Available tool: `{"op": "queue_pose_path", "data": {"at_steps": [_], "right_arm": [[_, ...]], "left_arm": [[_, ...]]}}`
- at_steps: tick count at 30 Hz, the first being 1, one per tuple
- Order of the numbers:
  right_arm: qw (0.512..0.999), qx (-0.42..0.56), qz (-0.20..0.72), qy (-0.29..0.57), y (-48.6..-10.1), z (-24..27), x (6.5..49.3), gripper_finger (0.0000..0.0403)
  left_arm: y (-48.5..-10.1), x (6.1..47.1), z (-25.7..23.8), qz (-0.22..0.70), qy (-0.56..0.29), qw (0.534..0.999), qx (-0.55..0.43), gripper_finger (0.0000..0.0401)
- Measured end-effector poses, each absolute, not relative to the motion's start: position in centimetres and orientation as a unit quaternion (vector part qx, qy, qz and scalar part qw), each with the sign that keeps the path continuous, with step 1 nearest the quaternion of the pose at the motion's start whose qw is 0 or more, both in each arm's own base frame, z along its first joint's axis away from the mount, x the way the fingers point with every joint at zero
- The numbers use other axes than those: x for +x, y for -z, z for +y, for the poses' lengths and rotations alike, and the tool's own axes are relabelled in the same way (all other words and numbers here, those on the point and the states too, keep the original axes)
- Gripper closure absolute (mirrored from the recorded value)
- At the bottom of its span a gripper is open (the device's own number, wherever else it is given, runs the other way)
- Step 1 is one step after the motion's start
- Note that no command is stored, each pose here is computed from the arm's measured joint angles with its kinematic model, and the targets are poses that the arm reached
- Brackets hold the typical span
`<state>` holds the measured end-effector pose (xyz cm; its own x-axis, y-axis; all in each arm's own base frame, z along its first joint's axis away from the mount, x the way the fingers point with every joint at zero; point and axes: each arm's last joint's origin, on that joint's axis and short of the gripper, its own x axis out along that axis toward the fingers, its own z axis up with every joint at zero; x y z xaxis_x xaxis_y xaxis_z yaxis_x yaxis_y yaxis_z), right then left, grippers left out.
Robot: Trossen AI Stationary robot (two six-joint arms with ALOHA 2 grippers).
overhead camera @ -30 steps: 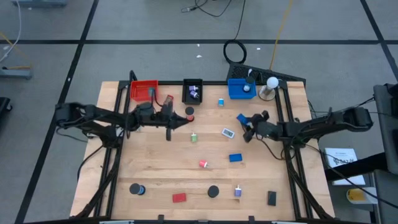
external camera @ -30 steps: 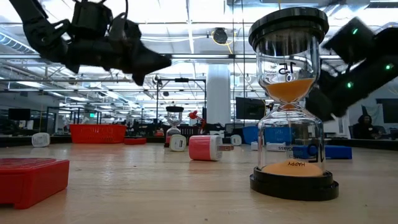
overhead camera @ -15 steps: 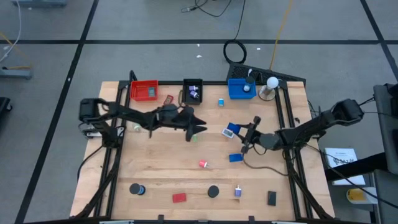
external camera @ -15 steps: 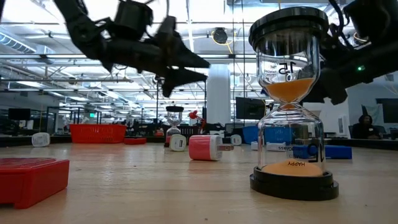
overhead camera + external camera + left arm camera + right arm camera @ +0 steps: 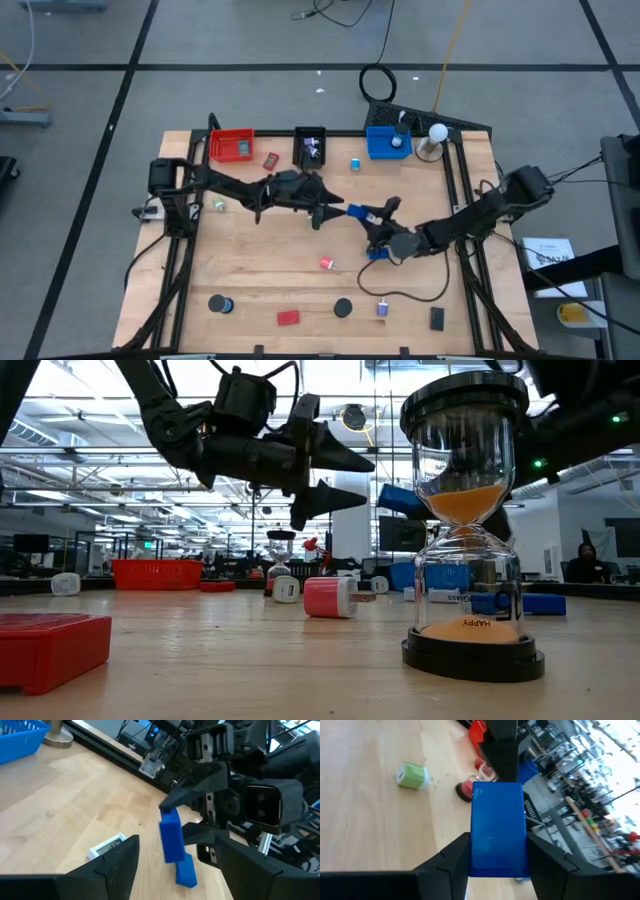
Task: Pick & Place Office items
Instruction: Put the top blue digital clock into the red bin
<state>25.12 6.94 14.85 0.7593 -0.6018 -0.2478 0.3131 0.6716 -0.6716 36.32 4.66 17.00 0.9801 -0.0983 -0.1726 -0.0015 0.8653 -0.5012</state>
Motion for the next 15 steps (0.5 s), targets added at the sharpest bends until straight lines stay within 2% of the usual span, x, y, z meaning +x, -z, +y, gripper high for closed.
{"op": "queue_pose_path", "data": {"at_steps": [6, 15], "right_arm": [[0.877, -0.319, 0.23, 0.276, -15.1, 7.1, 25.8, 0.0242], [0.879, -0.32, 0.225, 0.274, -15.2, 7.2, 25.9, 0.0243]], "left_arm": [[-16.5, 36.3, 4.6, 0.114, -0.006, 0.96, -0.257, 0.0135], [-17.3, 36.7, 3.5, 0.086, 0.005, 0.969, -0.232, 0.0135]]}}
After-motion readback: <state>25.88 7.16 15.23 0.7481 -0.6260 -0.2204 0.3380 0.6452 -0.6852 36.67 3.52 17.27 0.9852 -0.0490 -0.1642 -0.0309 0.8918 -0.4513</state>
